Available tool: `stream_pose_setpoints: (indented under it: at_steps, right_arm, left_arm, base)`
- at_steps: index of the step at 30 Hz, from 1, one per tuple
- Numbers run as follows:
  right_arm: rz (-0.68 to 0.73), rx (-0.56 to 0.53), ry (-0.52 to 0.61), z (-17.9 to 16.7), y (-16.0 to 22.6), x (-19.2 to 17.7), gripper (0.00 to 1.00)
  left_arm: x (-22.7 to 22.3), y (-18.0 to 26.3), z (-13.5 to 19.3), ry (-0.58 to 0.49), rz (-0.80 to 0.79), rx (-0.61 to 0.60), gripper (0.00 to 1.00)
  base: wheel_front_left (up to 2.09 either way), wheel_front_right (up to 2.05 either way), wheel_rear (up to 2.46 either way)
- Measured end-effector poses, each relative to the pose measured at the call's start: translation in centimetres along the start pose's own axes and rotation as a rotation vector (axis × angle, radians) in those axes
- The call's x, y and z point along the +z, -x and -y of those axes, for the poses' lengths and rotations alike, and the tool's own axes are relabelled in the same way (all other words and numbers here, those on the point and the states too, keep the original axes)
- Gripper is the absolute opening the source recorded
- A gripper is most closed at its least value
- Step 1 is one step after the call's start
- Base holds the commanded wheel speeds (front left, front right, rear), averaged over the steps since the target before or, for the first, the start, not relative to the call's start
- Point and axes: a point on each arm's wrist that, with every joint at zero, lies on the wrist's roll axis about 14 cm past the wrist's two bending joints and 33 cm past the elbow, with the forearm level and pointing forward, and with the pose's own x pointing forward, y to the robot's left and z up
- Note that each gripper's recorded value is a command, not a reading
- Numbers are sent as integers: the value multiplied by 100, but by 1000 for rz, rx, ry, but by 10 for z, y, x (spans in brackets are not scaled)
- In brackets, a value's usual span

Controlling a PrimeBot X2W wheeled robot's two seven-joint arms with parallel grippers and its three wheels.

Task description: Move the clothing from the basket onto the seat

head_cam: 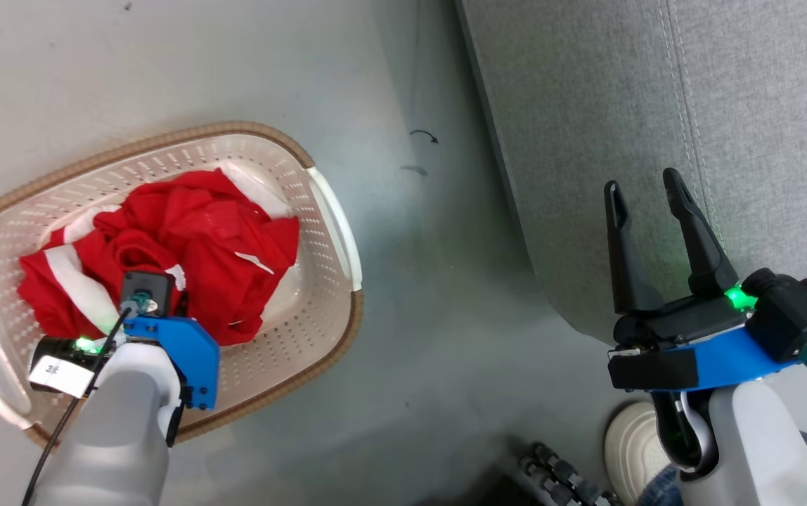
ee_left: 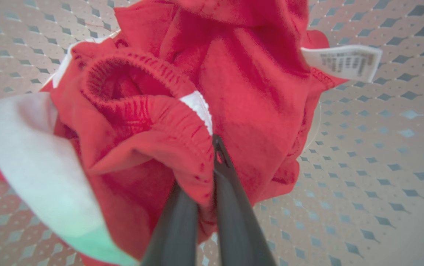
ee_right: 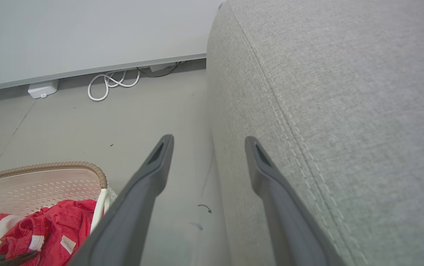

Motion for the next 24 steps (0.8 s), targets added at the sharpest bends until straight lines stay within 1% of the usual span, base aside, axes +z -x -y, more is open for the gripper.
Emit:
stream_pose_setpoints:
  at_steps: [5,9,18,22,24]
  right_arm:
    - [24,27,6,-9,-1,9,100]
    - [61,55,17,-18,-1,22,100]
    - [152,119,25,-40,13,58,100]
    - [194,146,23,-49,23,74,100]
    - [220,159,25,-54,28,84,100]
  left_arm:
    - [8,15,4,1,38,-1,0]
    - [23,32,9,2,94,3,0]
    - [44,87,20,-58,232,8,0]
    - [52,114,17,-52,302,39,0]
    - [58,127,25,-55,346,33,0]
  base:
    - [0,0,0]
    - [0,0,0]
    - [0,0,0]
    - [0,0,0]
    - [0,0,0]
